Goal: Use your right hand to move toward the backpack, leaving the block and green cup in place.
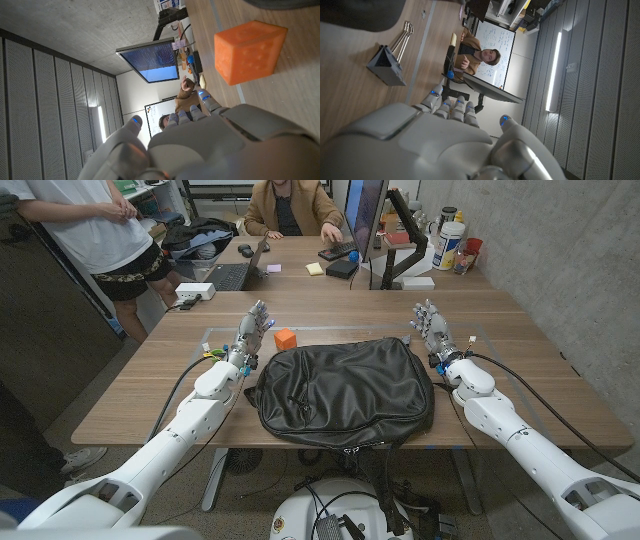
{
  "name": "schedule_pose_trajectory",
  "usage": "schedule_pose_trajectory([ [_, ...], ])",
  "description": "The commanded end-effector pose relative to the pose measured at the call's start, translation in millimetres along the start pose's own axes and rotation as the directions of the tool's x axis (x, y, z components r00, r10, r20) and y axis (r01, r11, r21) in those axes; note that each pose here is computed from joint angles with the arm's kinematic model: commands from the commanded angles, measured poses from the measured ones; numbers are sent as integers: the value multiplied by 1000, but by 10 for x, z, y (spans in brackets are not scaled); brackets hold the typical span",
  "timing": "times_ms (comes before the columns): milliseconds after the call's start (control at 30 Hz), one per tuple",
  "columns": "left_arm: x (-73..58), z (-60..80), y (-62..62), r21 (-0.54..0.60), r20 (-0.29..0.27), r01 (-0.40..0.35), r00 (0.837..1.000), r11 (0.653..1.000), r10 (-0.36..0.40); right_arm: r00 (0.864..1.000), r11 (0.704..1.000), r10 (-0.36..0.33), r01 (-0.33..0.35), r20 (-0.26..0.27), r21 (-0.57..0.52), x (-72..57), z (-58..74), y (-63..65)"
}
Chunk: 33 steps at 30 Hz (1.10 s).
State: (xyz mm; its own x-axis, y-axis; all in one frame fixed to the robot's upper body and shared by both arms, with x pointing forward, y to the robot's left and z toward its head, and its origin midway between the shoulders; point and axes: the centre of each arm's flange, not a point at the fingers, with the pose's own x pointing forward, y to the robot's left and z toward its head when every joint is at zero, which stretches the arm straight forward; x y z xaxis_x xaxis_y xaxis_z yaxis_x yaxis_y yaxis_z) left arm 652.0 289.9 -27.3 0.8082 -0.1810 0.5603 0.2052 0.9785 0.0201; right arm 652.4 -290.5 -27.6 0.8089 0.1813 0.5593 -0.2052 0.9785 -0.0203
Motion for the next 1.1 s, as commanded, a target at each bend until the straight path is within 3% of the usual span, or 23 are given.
schedule_pose_trajectory([
  [33, -14, -1, 4, 0, 1, -2, 1000, 1000, 2, 1000, 1000, -1, 1, 1, -2, -13, 10, -8],
  [1100, 15, -63, 42, -9, -11, -7, 1000, 1000, 7, 1000, 1000, 9, -9, 10, -15, 52, 60, -13],
])
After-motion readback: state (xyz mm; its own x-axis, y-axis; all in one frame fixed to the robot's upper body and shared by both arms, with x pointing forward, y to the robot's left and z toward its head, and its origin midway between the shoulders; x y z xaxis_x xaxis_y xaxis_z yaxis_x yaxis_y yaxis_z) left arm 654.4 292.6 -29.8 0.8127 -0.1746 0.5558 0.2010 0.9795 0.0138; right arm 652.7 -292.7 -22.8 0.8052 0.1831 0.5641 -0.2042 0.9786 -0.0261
